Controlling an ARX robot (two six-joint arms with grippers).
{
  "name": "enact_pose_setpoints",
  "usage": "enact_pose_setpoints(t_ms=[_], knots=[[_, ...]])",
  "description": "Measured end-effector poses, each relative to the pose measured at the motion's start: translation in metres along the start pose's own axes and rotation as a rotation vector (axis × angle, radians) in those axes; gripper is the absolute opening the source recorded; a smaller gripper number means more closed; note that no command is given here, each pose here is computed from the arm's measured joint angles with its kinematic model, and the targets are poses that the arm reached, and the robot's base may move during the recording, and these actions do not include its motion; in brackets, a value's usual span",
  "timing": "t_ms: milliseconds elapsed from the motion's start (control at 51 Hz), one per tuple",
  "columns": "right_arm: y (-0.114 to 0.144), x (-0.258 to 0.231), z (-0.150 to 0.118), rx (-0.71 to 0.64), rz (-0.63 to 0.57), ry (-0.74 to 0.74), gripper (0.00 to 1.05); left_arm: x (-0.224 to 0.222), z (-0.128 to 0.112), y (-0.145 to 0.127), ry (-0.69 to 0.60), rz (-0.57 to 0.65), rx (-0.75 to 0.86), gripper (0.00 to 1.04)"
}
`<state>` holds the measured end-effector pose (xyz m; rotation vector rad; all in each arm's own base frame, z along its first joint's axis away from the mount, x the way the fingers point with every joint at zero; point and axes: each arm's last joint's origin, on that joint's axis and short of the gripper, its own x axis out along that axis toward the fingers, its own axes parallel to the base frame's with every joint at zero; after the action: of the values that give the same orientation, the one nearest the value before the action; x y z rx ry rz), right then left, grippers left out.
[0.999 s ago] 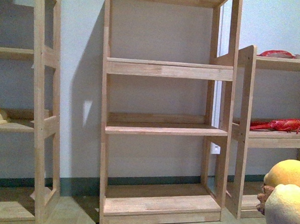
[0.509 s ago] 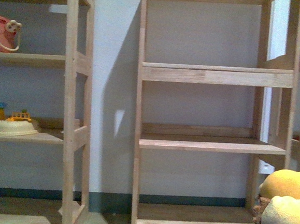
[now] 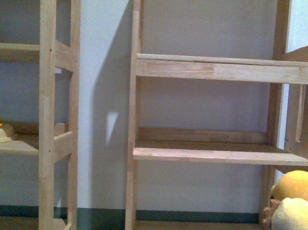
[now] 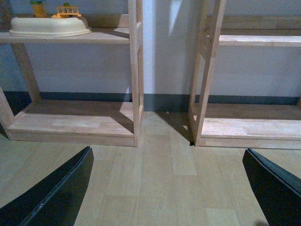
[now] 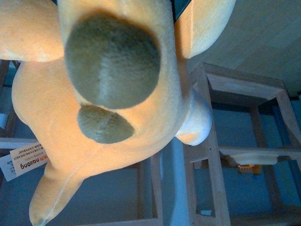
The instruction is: Put away toys
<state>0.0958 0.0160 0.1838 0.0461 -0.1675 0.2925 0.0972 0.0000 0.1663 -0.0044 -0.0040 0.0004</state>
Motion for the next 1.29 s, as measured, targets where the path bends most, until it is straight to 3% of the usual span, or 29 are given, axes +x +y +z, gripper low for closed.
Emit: enact_pose_setpoints(t_ms=[1293], knots=[[0.0000, 0.0000, 0.0000, 0.000, 0.000, 0.000, 0.08, 0.0000, 0.0000, 0.0000, 0.000, 0.000, 0.000, 0.99]])
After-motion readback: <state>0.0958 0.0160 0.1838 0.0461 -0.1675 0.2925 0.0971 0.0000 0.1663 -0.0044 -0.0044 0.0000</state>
